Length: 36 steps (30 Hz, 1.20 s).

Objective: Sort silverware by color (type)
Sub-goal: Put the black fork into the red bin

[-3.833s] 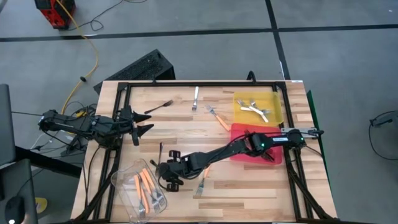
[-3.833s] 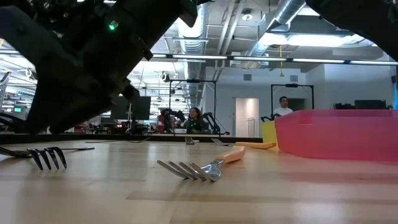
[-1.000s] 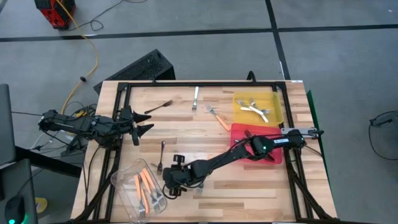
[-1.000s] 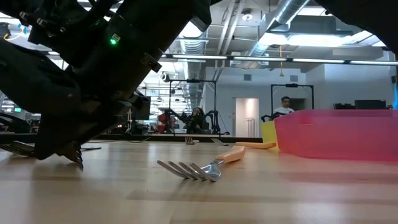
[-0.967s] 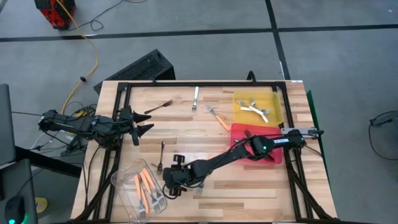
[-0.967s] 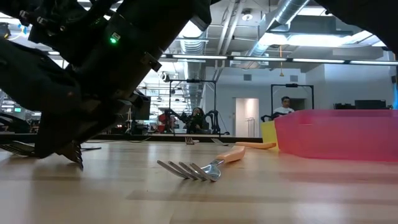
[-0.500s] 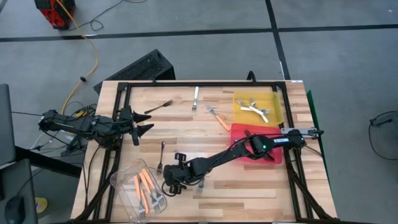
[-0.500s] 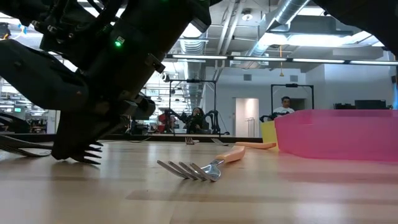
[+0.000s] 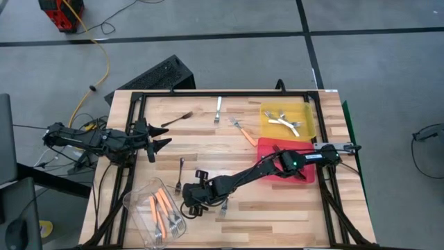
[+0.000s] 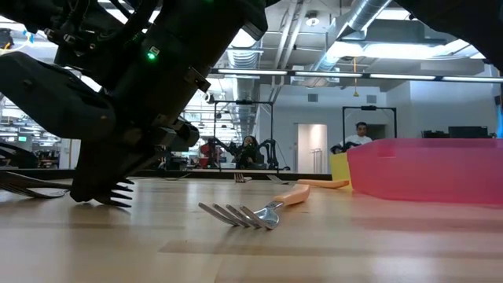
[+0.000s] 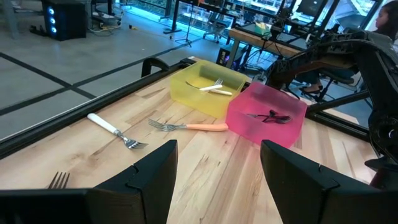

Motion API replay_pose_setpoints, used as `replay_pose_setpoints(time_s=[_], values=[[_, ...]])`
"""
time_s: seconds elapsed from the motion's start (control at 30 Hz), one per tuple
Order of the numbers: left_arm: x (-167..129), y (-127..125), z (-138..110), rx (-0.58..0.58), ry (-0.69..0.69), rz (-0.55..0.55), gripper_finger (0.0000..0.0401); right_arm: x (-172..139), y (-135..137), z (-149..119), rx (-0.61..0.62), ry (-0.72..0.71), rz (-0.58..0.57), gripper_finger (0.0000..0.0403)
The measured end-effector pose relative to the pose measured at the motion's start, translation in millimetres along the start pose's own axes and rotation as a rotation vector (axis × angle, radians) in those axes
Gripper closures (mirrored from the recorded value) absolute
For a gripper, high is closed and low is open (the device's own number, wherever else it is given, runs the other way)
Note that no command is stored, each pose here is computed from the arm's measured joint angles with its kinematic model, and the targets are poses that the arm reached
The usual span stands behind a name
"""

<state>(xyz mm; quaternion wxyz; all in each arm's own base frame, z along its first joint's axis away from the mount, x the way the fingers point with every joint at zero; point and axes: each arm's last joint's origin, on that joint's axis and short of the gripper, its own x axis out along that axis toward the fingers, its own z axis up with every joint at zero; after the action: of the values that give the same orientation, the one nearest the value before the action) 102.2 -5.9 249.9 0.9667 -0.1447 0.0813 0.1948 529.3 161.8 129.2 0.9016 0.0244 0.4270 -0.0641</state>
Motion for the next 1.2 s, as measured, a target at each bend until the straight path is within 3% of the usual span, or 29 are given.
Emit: replay_pose_setpoints(time_s=[0.3,0.63,1.2], values=[[-0.1,0.0,0.0,-0.001,0.000,0.000,0.0186,-6.0,-3.1,4.6,-0.021,0.004,0.015,0.0377],[-0.1,0.0,0.0,-0.001,-0.001,0.001,0.0186,-35.5,-20.3,31.0,-0.049,-0.062,-0.017,0.0377],[-0.1,0.0,0.1,-0.001,-0.001,0.001,0.0186,-124.9,-67.5,68.7,-0.134,-0.068,-0.190,0.0377]])
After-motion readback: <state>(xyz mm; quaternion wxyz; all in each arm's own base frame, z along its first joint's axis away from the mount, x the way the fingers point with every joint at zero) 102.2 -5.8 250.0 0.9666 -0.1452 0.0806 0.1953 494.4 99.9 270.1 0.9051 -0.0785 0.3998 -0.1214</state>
